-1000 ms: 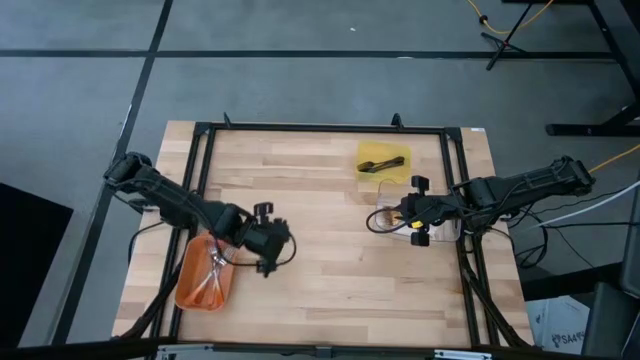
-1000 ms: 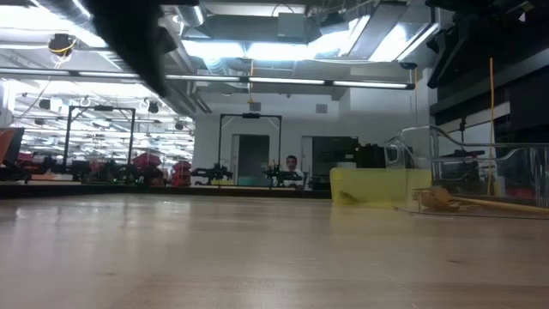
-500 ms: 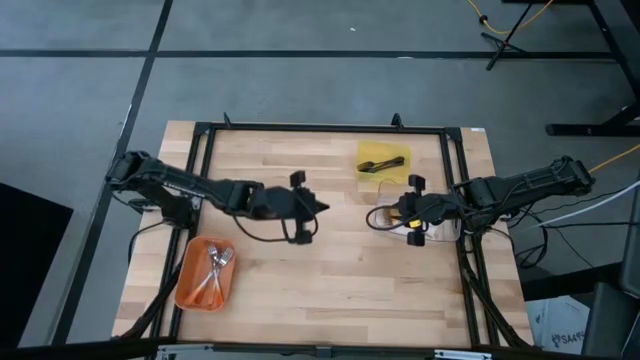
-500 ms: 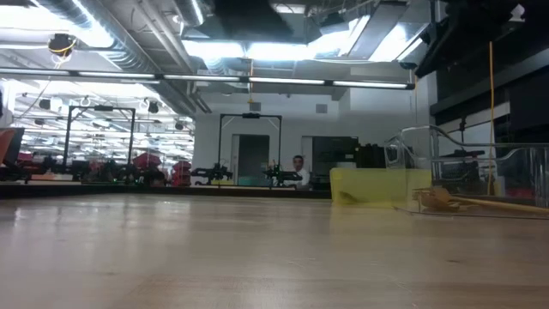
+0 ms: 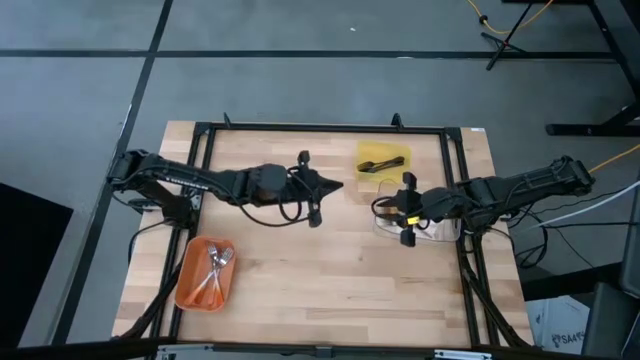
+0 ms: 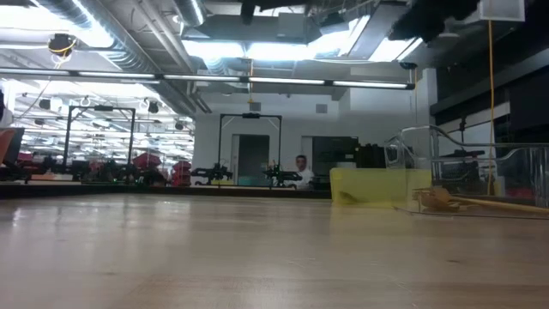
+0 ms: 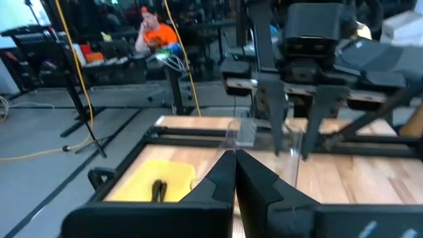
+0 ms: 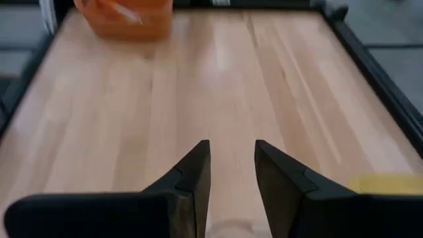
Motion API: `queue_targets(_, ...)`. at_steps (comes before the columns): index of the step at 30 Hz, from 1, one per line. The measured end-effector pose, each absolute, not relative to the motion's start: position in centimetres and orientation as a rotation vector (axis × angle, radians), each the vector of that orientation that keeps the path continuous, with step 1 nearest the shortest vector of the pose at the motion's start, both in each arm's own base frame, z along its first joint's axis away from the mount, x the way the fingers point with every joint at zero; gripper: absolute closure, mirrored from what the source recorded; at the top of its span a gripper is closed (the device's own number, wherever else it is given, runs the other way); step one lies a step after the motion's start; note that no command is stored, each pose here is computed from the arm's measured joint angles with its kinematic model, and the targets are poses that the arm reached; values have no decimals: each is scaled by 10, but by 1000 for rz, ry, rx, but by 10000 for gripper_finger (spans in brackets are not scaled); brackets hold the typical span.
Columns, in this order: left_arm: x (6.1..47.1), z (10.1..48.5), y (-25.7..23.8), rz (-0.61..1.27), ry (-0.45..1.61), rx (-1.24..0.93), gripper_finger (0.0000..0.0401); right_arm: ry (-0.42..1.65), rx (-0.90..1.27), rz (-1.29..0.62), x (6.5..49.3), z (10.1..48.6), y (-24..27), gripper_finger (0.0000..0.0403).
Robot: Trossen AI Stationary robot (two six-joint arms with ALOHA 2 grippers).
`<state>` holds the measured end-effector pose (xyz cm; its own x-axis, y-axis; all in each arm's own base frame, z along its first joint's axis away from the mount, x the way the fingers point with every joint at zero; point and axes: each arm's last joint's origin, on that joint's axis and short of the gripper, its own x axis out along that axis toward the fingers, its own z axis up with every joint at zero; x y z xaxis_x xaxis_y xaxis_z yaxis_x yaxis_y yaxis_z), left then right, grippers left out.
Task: Sort silverware by color (type)
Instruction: Return to Home Position
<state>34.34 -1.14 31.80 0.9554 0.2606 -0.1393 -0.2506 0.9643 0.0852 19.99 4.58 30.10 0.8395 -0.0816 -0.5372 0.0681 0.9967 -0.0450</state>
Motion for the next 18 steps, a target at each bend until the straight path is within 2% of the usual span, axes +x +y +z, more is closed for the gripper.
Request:
queue_targets(10, 344, 324, -7, 274, 94, 55, 397, 355, -39, -50, 210, 320, 48, 294)
queue_targets(18, 343, 326, -7, 274, 87, 54, 397, 312, -48, -45, 211, 324, 49, 295)
